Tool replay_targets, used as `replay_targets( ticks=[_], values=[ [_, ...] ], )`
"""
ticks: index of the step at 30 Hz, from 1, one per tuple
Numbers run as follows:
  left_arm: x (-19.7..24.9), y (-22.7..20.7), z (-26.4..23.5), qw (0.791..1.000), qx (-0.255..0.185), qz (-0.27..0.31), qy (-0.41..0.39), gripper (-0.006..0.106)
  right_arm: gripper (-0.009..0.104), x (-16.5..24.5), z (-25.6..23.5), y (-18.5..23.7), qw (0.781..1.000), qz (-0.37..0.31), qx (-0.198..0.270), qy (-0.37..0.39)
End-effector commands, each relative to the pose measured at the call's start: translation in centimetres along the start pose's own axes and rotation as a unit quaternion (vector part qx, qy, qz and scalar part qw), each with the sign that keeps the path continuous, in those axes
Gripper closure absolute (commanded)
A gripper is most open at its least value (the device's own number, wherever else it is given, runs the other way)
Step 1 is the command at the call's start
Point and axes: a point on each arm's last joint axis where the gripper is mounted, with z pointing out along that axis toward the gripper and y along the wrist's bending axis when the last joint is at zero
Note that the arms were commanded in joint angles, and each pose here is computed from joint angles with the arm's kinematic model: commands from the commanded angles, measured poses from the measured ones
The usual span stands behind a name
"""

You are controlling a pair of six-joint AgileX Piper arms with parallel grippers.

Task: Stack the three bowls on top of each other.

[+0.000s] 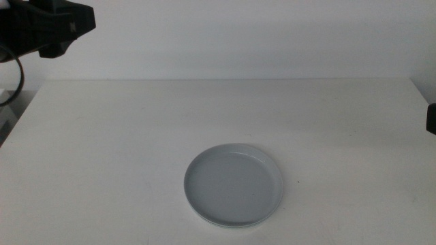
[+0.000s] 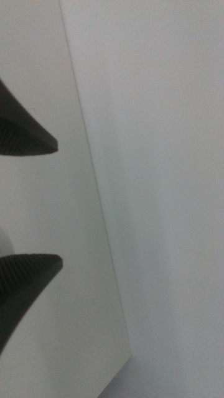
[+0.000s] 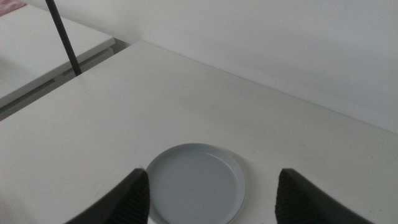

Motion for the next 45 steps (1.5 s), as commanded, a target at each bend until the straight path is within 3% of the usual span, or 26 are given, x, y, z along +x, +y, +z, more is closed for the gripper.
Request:
replay_targets(
  ticks=[1,13,19,23,31,35,40,45],
  values=[
    [-1.6,-0.1,-0.9,0.998,-0.002,-0.007,-0.057,0.055,0.041,-1.2,-0.4,0.0,0.999,-0.005,0.004,-0.041],
    [-1.4,0.0,-1.3,0.997,-0.007,-0.006,-0.073,0.072,0.041,-1.1,-0.3,-0.1,0.999,-0.009,0.007,-0.039],
    [2.0,0.6,-2.4,0.993,-0.034,0.01,-0.115,0.08,0.041,0.2,1.0,-1.6,0.99,-0.08,0.082,-0.088],
    [6.3,0.8,-3.6,0.995,-0.038,0.011,-0.094,0.086,0.041,3.3,2.4,-2.7,0.983,-0.076,0.12,-0.117],
    [16.3,1.4,-5.6,0.998,-0.047,0.006,-0.047,0.095,0.041,12.6,1.3,-4.1,0.971,-0.046,0.218,-0.082],
    [19.8,2.2,-6.9,0.994,-0.089,0.0,-0.062,0.1,0.041,16.3,0.8,-4.1,0.962,-0.036,0.257,-0.085],
    [22.8,2.9,-8.1,0.985,-0.144,0.006,-0.097,0.104,0.041,19.1,0.8,-4.0,0.956,-0.03,0.276,-0.09],
    [25.0,3.0,-8.3,0.981,-0.155,0.011,-0.118,0.105,0.041,21.4,1.2,-3.9,0.955,-0.028,0.277,-0.096]
  ],
)
